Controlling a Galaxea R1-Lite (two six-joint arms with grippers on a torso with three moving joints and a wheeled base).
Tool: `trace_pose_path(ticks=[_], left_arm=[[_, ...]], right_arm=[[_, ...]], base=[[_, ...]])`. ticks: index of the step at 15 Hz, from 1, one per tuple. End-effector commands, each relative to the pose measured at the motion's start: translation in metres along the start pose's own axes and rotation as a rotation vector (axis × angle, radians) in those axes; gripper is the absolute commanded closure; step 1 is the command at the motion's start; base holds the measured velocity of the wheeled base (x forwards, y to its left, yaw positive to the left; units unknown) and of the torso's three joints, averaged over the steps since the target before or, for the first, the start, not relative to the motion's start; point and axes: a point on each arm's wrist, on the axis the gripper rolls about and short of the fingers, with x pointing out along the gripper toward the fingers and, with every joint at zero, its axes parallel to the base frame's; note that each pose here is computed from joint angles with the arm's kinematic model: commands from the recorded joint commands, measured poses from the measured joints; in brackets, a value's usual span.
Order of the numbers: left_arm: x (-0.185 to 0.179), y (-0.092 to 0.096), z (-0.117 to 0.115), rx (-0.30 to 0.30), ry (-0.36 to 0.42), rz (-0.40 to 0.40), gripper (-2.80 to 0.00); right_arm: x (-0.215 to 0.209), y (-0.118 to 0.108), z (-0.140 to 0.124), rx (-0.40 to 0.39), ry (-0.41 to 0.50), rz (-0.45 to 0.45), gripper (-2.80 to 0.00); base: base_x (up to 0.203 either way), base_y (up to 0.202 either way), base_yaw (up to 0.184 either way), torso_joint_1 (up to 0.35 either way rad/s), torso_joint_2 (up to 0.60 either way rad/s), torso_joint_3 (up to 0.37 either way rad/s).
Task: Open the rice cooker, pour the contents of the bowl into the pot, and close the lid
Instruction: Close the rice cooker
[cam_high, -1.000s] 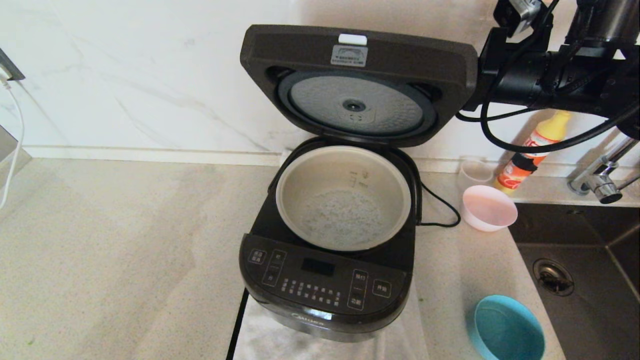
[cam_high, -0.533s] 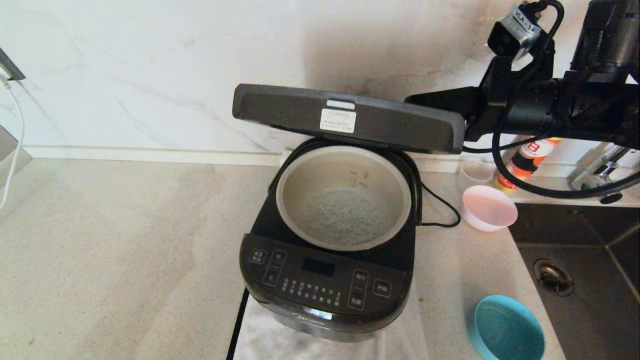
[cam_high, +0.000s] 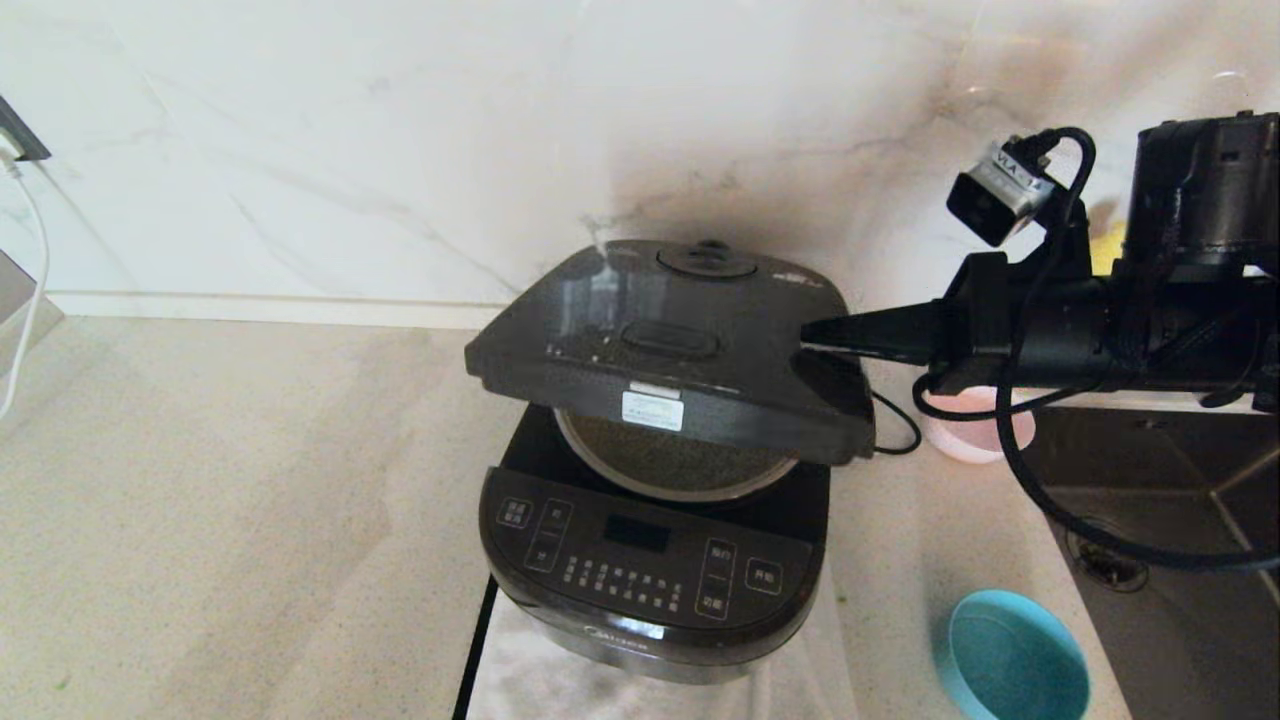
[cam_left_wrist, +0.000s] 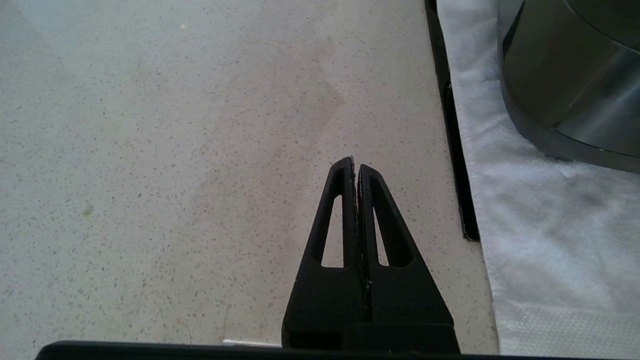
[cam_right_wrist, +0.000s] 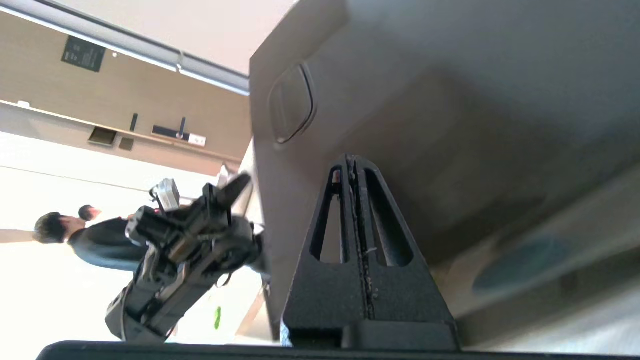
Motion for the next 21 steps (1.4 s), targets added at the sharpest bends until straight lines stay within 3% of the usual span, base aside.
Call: trace_pose_path(ticks=[1,9,12,15,21], left_arm=[[0.000,0.000,0.000,0.000,0.003,0.000,0.00],[0.000,0.000,0.000,0.000,0.003,0.000,0.00],[0.000,0.000,0.000,0.000,0.002,0.000,0.00],[0.000,0.000,0.000,0.000,0.003,0.000,0.00],[0.000,0.000,0.000,0.000,0.001,0.000,0.00]], right_arm=[[-0.001,-0.006,-0.015,0.032,0.032,-0.015,0.00],[0.028,-0.034,-0.054,0.107,0.146,-0.091,0.00],[0.041,-0.051,-0.069,0.079,0.183,-0.171,0.00],[0.043,-0.059,-0.080,0.106,0.214,-0.192,0.00],[0.025,-0.037,-0.063,0.043,0.134,-0.171,0.00]], base=[[0.000,0.000,0.000,0.000,0.00,0.000],[0.000,0.000,0.000,0.000,0.00,0.000],[0.000,0.000,0.000,0.000,0.00,0.000],[0.000,0.000,0.000,0.000,0.00,0.000],[0.000,0.000,0.000,0.000,0.00,0.000]])
